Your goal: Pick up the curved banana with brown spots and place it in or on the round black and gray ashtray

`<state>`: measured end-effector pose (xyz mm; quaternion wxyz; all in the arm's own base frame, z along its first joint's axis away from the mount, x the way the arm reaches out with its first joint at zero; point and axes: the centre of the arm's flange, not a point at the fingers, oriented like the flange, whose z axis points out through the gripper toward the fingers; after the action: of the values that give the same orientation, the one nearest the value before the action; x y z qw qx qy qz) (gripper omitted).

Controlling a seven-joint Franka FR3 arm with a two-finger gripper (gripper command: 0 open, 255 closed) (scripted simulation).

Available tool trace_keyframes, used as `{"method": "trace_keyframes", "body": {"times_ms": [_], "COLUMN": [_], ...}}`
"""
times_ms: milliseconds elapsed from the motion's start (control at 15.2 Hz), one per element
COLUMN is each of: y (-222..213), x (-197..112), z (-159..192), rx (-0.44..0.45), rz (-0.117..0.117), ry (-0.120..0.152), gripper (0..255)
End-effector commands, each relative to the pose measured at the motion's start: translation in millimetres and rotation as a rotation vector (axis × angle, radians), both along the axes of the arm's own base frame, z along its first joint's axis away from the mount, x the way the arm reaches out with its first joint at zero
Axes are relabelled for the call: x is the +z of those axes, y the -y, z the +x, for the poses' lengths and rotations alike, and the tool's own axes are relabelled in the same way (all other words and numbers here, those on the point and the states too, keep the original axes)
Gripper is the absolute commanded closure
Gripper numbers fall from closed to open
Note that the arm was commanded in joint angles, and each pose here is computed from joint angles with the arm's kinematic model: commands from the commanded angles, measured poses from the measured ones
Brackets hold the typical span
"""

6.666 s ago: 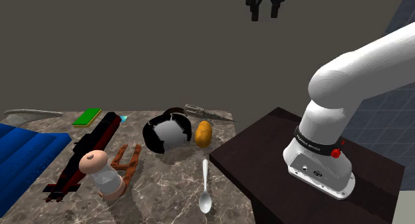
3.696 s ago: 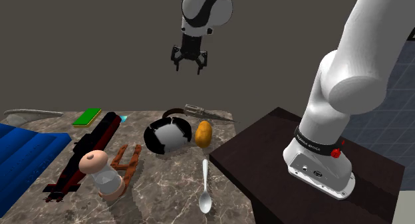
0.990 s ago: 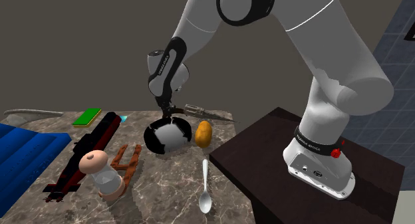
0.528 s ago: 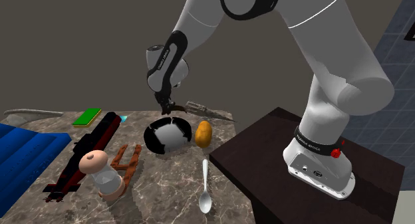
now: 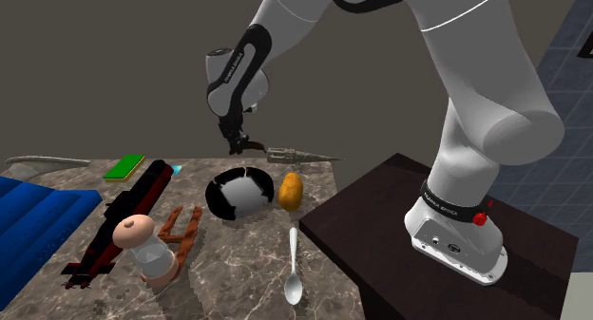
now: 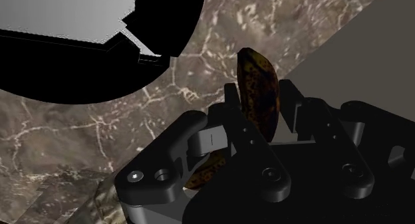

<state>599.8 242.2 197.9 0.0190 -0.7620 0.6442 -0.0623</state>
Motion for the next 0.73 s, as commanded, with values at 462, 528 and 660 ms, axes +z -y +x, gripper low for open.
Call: {"method": "trace_keyframes", "body": {"times_ms": [462, 528, 660], "y": [-8, -17, -34], "x": [38, 39, 40], "z": [-10, -20, -39], "rx": [0.0, 0.0, 0.0], "rz": [0.0, 0.0, 0.0], "ry": [0.0, 0.0, 0.0], "gripper": [255, 255, 255]}}
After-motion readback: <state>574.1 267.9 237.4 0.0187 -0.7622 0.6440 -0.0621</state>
